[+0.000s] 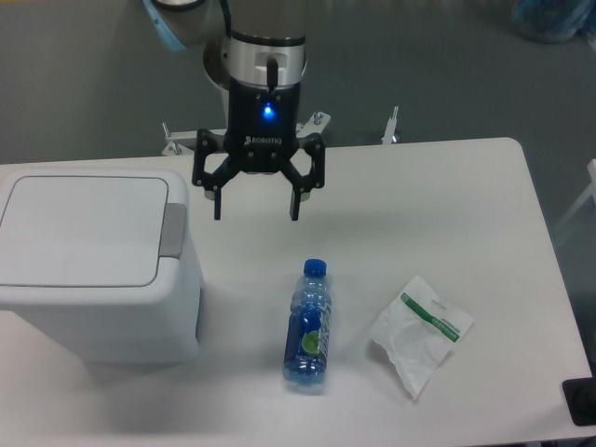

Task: Open the trash can
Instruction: 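Move the gripper over the lid of the white trash can, then press the gripper down on the trash can lid edge to release it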

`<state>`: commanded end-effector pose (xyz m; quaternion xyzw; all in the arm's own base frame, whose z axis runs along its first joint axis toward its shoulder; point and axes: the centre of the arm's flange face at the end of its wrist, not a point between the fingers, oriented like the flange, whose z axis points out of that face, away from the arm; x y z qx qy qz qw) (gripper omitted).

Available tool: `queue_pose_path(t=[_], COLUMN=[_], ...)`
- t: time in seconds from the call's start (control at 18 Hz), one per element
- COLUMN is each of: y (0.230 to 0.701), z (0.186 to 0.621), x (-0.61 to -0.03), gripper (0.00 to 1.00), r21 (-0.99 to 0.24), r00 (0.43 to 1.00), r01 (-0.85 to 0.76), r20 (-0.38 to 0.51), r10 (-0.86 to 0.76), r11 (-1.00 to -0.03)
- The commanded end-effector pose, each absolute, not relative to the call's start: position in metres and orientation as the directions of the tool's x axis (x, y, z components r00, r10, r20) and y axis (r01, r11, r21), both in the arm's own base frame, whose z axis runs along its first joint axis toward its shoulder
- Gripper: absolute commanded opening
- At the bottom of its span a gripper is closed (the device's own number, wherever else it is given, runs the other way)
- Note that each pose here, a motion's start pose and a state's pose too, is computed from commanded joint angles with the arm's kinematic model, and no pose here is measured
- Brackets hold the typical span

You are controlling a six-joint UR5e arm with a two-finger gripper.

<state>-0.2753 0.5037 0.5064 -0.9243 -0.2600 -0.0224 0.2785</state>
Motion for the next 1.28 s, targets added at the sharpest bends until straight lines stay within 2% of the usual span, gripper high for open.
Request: queue_pose_path(t=[1.28], y=[0.514], z=[0.482], x=[-0.255], gripper=[1.00], r21=[-0.464], r00=[0.876], r01=[0.479], r20=[0.196], r10=[0.441], r11=[-0.745])
